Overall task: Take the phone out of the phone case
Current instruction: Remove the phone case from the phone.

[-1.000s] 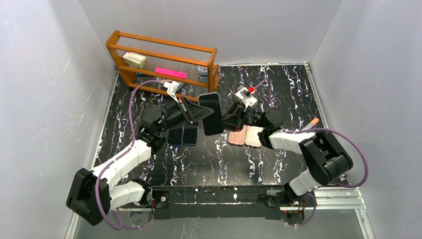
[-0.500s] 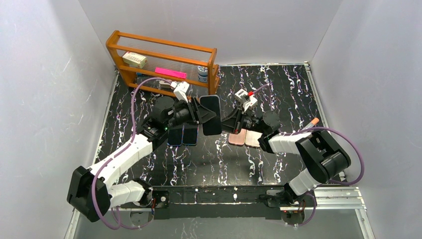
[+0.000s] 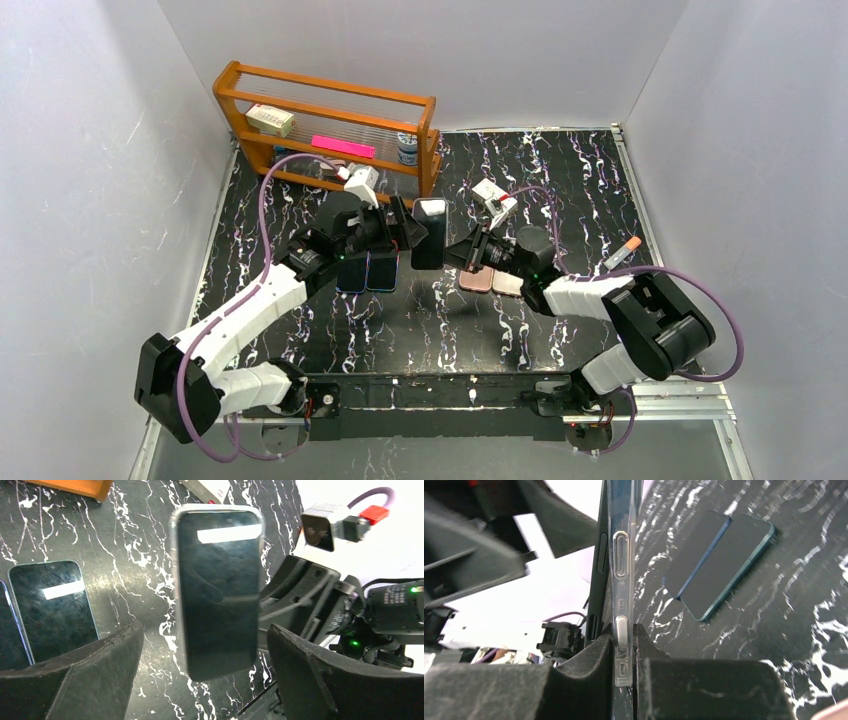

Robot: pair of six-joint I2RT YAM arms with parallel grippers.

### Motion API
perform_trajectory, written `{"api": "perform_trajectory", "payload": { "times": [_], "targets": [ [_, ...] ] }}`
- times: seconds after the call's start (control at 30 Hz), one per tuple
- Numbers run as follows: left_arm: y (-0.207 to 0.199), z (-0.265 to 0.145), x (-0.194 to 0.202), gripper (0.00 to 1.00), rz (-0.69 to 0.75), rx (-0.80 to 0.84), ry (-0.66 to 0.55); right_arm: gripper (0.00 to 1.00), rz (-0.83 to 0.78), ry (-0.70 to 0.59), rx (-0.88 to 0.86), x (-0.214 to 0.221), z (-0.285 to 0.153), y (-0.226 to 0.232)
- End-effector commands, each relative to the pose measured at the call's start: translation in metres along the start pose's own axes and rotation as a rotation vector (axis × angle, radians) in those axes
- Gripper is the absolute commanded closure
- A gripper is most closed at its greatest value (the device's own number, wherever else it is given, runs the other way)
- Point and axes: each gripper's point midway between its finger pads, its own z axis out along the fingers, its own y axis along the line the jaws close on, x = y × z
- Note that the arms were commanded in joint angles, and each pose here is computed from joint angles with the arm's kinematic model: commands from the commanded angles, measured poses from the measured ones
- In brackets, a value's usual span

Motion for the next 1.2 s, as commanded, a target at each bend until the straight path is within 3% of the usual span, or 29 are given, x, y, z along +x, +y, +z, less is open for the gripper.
{"api": "perform_trajectory", "payload": {
  "times": [0.0, 0.33, 0.6, 0.9, 1.17],
  "targets": [
    [-0.004, -0.006, -0.001, 0.05, 0.127, -0.071, -0.015, 0.99, 0.067, -0.062, 0.11, -0.013, 0.005, -0.009],
    [-0.011, 0.001, 0.032, 0.04, 0.494, -0.194, 0.048, 0.99, 0.194, -0.049, 0.237, -0.007, 0.007, -0.023],
    [-0.018, 0.013, 0.058, 0.15, 0.723, -0.255, 0.082, 0.99, 0.248, -0.047, 0.245, -0.007, 0.005, -0.013],
    [-0.015, 0.02, 0.064, 0.4, 0.813, -0.342, 0.065, 0.99, 0.266, -0.035, 0.231, -0.005, 0.005, -0.007],
    [-0.013, 0.026, 0.073, 0.46, 0.868, -0.374, 0.075, 0.99, 0.282, -0.023, 0.218, -0.003, 0.007, -0.005]
  ]
}}
